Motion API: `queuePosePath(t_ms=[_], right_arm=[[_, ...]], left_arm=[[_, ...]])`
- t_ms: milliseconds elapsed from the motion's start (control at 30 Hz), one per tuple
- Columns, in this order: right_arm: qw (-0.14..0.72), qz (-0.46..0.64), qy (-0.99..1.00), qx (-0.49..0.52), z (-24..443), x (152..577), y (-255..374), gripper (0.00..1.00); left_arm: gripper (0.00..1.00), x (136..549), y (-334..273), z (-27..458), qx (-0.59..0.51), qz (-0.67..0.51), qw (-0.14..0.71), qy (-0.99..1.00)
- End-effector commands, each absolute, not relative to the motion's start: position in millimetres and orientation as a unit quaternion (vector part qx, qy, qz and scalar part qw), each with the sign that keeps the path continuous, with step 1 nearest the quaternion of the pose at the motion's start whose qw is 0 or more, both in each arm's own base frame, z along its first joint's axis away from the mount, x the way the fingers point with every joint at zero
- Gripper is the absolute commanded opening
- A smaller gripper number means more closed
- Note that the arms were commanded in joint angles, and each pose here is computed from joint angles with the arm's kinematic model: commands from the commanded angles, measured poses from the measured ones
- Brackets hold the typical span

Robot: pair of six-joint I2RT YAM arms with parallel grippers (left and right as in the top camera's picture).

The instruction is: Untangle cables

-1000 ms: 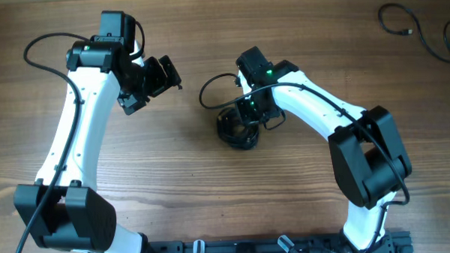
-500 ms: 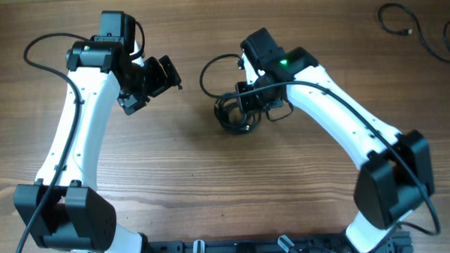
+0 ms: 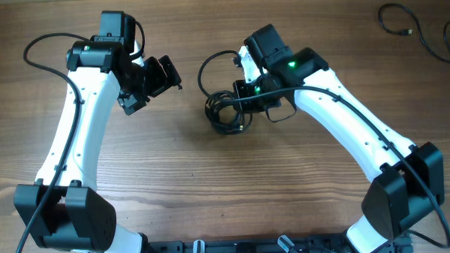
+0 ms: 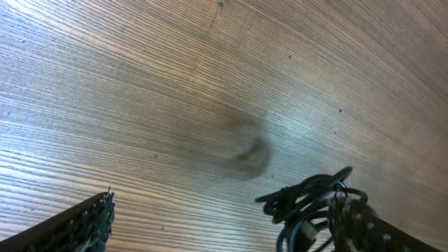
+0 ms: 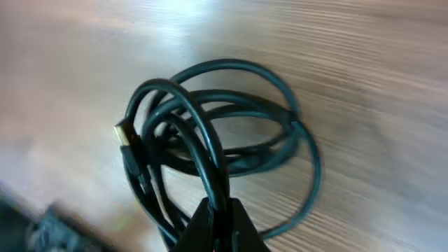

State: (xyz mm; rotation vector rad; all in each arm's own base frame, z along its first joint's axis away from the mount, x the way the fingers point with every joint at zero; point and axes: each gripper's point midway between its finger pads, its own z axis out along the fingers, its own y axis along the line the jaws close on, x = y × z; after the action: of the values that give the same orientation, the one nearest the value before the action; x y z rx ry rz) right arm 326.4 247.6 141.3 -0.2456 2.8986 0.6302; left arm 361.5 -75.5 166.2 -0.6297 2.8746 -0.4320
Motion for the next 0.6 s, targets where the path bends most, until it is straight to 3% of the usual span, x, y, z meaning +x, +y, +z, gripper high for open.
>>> queuePosePath(t_ms=[0,67,167,200,300,333,367,400,433,500,533,567], right_arm=[[0.106,0.162,0.981,0.009,142.0,338.4,226.6,0.04],[0.085,0.285,0.941,-0.158,160.7,316.7,270.5,0.04],[0.109,0.094,0.986,0.089,134.8,338.1,198.4,0.04],[0.108,0.093,0.986,0.085,134.5,337.2,198.1,0.04],[0.074,0.301,0.933,-0.180,162.8,308.7,274.2,0.04],[0.080,0.275,0.949,-0.135,158.1,317.4,266.5,0.04],[0.100,0.173,0.980,0.009,142.8,336.6,230.0,0.04],[0.112,0.115,0.983,0.093,137.2,341.4,206.9,0.04],[0.107,0.127,0.983,0.079,137.9,339.5,211.8,0.04],[0.083,0.269,0.955,-0.091,157.8,323.6,265.5,0.04],[0.079,0.297,0.945,-0.114,163.3,319.8,274.2,0.04],[0.086,0.248,0.964,-0.051,154.1,329.0,257.7,0.04]], left_arm=[[1.00,363.2,-72.4,165.2,-0.218,-0.139,0.084,0.962],[1.00,362.9,-72.4,165.2,-0.218,-0.138,0.084,0.962],[1.00,363.4,-72.4,165.3,-0.218,-0.139,0.085,0.962],[1.00,363.2,-72.4,165.2,-0.218,-0.139,0.084,0.962],[1.00,364.5,-72.6,165.6,-0.218,-0.140,0.087,0.962],[1.00,364.7,-72.6,165.7,-0.218,-0.140,0.087,0.962],[1.00,364.4,-72.6,165.6,-0.218,-0.140,0.087,0.962],[1.00,364.4,-72.6,165.6,-0.218,-0.139,0.087,0.962],[1.00,363.9,-72.5,165.4,-0.218,-0.139,0.086,0.962],[1.00,363.6,-72.5,165.4,-0.218,-0.139,0.085,0.962],[1.00,363.7,-72.5,165.4,-0.218,-0.139,0.085,0.962],[1.00,363.6,-72.5,165.4,-0.218,-0.139,0.085,0.962]])
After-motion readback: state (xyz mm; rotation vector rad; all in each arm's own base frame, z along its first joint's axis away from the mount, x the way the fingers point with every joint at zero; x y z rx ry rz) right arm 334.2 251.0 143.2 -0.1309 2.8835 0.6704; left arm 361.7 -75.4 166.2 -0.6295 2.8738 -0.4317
